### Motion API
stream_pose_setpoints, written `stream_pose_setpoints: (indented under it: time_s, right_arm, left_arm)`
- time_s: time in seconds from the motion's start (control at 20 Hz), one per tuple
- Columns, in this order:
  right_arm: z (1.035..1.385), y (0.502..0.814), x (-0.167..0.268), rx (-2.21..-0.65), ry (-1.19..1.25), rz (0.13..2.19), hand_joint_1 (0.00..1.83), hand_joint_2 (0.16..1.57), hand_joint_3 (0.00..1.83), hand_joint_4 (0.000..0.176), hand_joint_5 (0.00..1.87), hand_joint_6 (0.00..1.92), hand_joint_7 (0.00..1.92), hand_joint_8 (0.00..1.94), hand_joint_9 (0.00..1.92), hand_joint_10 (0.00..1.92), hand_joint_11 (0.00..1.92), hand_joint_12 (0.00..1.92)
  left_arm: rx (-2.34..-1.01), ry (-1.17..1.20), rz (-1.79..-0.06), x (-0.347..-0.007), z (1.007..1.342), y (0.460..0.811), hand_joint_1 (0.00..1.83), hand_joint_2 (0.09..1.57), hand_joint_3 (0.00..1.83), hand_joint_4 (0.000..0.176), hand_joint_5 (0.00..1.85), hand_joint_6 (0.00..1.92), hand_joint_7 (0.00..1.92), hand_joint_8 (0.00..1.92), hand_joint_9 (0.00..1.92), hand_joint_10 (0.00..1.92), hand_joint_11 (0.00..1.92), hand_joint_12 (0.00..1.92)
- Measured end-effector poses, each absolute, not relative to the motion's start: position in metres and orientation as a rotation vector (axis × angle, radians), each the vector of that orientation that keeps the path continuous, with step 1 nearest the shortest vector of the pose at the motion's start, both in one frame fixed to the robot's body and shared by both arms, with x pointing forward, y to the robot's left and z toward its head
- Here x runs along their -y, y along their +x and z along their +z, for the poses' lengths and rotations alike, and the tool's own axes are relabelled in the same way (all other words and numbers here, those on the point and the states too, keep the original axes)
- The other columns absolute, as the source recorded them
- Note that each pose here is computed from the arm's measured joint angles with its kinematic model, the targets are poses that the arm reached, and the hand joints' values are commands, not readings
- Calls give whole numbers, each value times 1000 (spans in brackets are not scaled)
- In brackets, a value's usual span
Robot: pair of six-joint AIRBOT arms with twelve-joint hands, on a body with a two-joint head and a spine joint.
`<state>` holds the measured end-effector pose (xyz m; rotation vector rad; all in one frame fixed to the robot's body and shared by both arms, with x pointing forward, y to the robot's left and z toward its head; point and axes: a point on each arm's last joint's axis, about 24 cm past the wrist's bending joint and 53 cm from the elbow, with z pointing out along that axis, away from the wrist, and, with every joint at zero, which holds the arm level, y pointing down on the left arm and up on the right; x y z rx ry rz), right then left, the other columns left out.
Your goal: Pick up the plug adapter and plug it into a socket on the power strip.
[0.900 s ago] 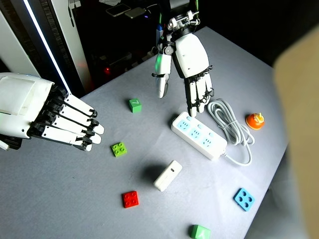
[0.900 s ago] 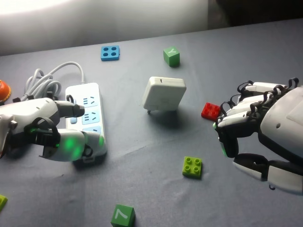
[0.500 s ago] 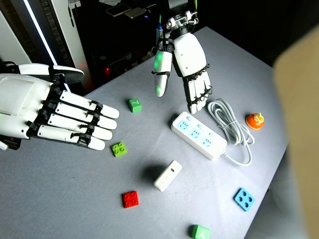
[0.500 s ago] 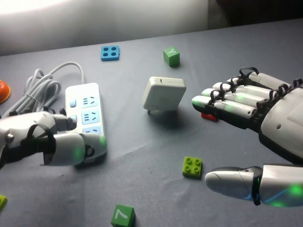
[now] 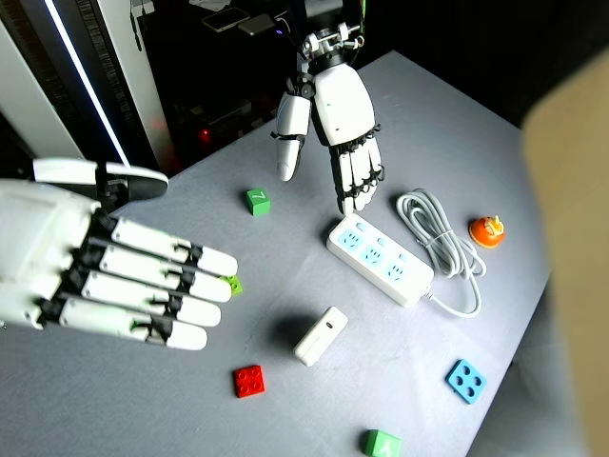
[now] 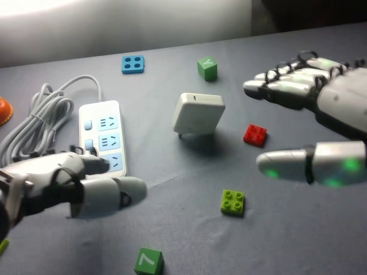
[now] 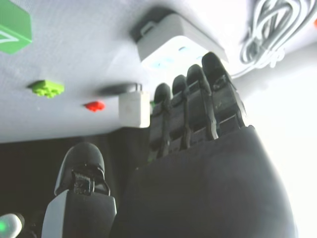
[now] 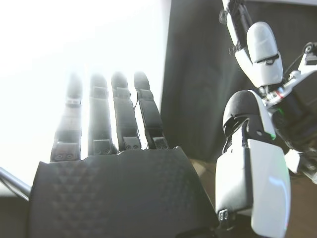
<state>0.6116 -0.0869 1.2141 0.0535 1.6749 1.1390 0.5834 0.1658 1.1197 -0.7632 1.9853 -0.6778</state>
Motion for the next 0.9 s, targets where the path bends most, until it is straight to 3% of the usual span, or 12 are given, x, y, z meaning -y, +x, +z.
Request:
stream_pose_setpoints:
  time_s: [0.1,0.3,0.35,0.4,0.7,0.9]
  right_arm:
    - [1218,627,85,-1710,105,1169,648,1129,5,0,228,3,203,1,191,4,0,598]
    - [1242,672,85,-1713,176,1186,671,1134,5,0,216,0,190,0,184,0,0,615]
    - [1242,685,85,-1740,209,1184,893,1103,0,0,236,6,189,1,186,1,0,657]
    - [1242,697,84,-1780,282,1210,949,1093,0,0,223,1,176,0,182,0,0,663]
    - [1210,728,70,-1963,358,1172,991,1108,2,0,209,3,164,1,155,1,0,547]
    - [1202,737,56,-1989,352,1167,978,1110,4,0,206,1,175,1,172,5,0,573]
  left_arm:
    - [-1990,-755,-697,-158,1116,585,0,1217,0,0,173,0,139,3,136,3,0,424]
    - [-1989,-721,-711,-148,1114,590,0,1215,0,0,182,3,159,6,156,7,0,486]
    - [-1988,-706,-713,-146,1113,592,0,1221,1,0,147,0,116,2,119,1,0,447]
    - [-1987,-707,-714,-144,1111,595,0,1226,2,0,158,4,126,5,126,4,0,466]
    - [-1981,-682,-694,-145,1105,604,0,1238,3,0,152,3,137,3,132,2,0,407]
    - [-1984,-677,-676,-145,1098,609,0,1231,0,0,118,0,108,0,110,0,0,422]
